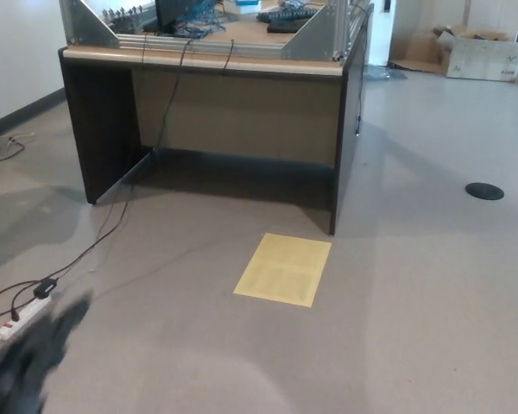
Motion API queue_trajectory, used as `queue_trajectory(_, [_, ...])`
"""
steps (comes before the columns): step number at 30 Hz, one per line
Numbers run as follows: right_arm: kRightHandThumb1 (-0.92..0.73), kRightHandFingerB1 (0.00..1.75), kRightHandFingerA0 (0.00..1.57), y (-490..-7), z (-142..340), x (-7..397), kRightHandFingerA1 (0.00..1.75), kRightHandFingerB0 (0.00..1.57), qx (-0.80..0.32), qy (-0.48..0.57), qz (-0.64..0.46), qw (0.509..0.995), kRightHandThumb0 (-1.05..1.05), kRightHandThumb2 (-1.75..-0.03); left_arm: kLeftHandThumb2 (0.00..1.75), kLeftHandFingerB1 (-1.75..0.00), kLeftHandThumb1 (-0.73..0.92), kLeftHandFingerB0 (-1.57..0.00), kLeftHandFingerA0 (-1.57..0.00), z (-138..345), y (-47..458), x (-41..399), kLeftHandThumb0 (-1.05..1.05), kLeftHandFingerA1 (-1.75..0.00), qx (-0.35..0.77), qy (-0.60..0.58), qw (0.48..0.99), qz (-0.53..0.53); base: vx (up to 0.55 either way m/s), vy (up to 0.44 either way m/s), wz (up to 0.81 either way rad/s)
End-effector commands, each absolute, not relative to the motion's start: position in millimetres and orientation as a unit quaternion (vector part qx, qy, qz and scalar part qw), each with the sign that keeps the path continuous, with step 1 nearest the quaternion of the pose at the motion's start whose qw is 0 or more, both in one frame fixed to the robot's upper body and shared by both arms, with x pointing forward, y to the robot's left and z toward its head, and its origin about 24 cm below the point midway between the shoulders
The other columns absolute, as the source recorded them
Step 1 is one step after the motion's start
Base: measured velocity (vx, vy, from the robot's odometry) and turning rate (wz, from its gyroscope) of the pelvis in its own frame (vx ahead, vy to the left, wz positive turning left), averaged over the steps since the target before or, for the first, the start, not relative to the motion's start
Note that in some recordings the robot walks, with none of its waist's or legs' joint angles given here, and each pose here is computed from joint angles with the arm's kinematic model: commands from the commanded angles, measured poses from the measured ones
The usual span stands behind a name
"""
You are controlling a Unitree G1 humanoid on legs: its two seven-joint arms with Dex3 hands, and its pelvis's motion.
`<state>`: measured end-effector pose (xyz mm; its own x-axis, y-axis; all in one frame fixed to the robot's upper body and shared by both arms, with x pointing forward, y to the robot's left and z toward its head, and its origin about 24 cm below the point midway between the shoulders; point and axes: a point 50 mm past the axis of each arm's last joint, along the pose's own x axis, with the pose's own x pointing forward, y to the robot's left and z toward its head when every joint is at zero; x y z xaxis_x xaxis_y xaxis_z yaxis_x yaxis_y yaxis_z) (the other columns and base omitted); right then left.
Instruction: A person hands over a black lunchbag to the robot and the robot uses its left hand to grab the strips of the lunchbag, the gives it back to the person.
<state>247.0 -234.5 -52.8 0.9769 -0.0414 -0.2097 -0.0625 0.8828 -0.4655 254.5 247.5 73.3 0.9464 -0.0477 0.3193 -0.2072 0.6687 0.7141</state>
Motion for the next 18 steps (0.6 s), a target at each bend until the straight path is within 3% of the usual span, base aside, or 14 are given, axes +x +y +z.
queue_trajectory(1, [-0.65,0.34,0.59,-245,-59,236,0.46,0.4,-0.238,0.127,-0.025,0.963,-0.4,-0.59,0.82,-0.46,0.25,0.0,-0.01,2,319,181,-0.27,-0.49,0.36,-0.025,0.925,0.115,0.0,0.0,0.0])
queue_trajectory(6, [-0.64,0.35,0.59,-242,-59,237,0.47,0.4,-0.233,0.122,-0.035,0.964,-0.39,-0.59,0.84,-0.46,0.3,-0.01,-0.02,-5,332,178,-0.25,-0.49,0.359,0.015,0.925,0.121,0.0,0.0,0.0])
queue_trajectory(7, [-0.65,0.33,0.59,-243,-60,237,0.46,0.38,-0.234,0.127,-0.037,0.963,-0.41,-0.59,0.54,-0.29,0.46,-0.2,-0.19,-7,334,178,-0.4,-0.3,0.359,0.027,0.925,0.122,0.0,0.0,0.0])
queue_trajectory(8, [-0.64,0.33,0.59,-243,-60,237,0.46,0.36,-0.236,0.126,-0.04,0.963,-0.41,-0.59,0.86,-0.49,0.32,-0.07,-0.07,-8,336,179,-0.22,-0.5,0.351,0.037,0.928,0.122,0.0,0.0,0.0])
queue_trajectory(13, [-0.65,0.31,0.58,-244,-61,234,0.46,0.28,-0.237,0.124,-0.041,0.963,-0.4,-0.6,0.88,-0.5,0.35,-0.1,-0.1,-15,341,179,-0.19,-0.51,0.32,0.061,0.938,0.118,0.0,0.0,0.0])
queue_trajectory(14, [-0.65,0.3,0.59,-243,-61,234,0.46,0.27,-0.233,0.124,-0.042,0.964,-0.4,-0.6,0.6,-0.34,0.47,-0.26,-0.27,-15,341,180,-0.34,-0.35,0.32,0.062,0.938,0.119,0.0,0.0,0.0])
queue_trajectory(18, [-0.65,0.3,0.58,-243,-58,238,0.47,0.26,-0.232,0.119,-0.041,0.965,-0.39,-0.59,0.61,-0.35,0.46,-0.27,-0.29,-14,341,180,-0.36,-0.36,0.333,0.055,0.934,0.119,0.0,0.0,0.0])
